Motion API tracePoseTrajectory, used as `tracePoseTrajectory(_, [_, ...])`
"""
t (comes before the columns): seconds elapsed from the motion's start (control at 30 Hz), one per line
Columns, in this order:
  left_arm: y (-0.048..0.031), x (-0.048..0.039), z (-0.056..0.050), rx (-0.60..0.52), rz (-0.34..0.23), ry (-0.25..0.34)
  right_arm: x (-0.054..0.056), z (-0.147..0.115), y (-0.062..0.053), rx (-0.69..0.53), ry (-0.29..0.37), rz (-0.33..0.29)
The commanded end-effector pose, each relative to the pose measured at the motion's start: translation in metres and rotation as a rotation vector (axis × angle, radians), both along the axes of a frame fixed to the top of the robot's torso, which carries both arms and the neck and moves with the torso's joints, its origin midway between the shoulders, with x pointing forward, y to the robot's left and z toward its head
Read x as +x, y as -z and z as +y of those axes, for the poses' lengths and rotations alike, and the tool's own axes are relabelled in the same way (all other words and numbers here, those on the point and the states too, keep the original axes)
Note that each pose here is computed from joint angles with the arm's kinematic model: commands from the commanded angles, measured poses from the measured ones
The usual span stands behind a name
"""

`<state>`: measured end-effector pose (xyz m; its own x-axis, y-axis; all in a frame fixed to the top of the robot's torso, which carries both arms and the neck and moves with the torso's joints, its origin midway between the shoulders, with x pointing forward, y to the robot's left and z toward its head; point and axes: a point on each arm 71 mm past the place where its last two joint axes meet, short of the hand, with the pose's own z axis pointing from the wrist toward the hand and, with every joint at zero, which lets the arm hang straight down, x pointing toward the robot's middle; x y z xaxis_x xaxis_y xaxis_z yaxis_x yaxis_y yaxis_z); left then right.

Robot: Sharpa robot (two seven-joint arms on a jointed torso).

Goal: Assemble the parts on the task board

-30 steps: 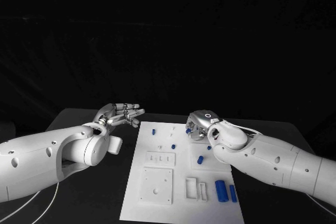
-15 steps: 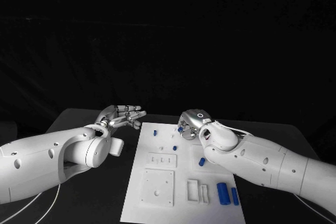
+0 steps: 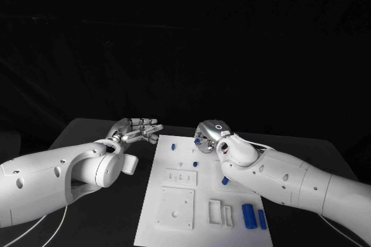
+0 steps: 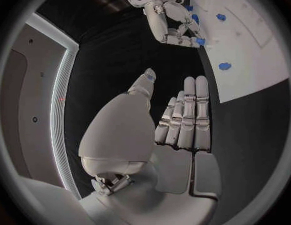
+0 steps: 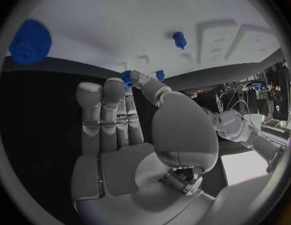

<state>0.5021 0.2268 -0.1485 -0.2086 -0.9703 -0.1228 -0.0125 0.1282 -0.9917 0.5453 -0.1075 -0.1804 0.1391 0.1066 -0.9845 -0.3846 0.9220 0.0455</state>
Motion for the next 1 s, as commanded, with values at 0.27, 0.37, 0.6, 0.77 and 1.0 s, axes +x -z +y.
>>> tracePoseTrajectory(0.27, [-0.0023, 0.0009, -0.0077, -0.008, -0.002, 0.019, 0.0036, 0.0036, 0.0000, -0.006, 0.004, -0.025])
tracePoseTrajectory(0.37, [-0.0022, 0.0010, -0.0082, -0.008, -0.002, 0.019, 0.0044, 0.0038, 0.0007, -0.010, 0.005, -0.022])
tracePoseTrajectory(0.6, [-0.0021, 0.0014, -0.0082, -0.007, -0.001, 0.018, 0.0062, 0.0025, 0.0034, -0.029, 0.011, -0.001])
tracePoseTrajectory(0.77, [-0.0021, 0.0017, -0.0081, -0.007, -0.001, 0.017, 0.0088, -0.0017, 0.0056, -0.048, 0.026, 0.009])
tracePoseTrajectory(1.0, [-0.0021, 0.0021, -0.0082, -0.006, -0.002, 0.016, 0.0100, -0.0013, 0.0077, -0.061, 0.029, 0.021])
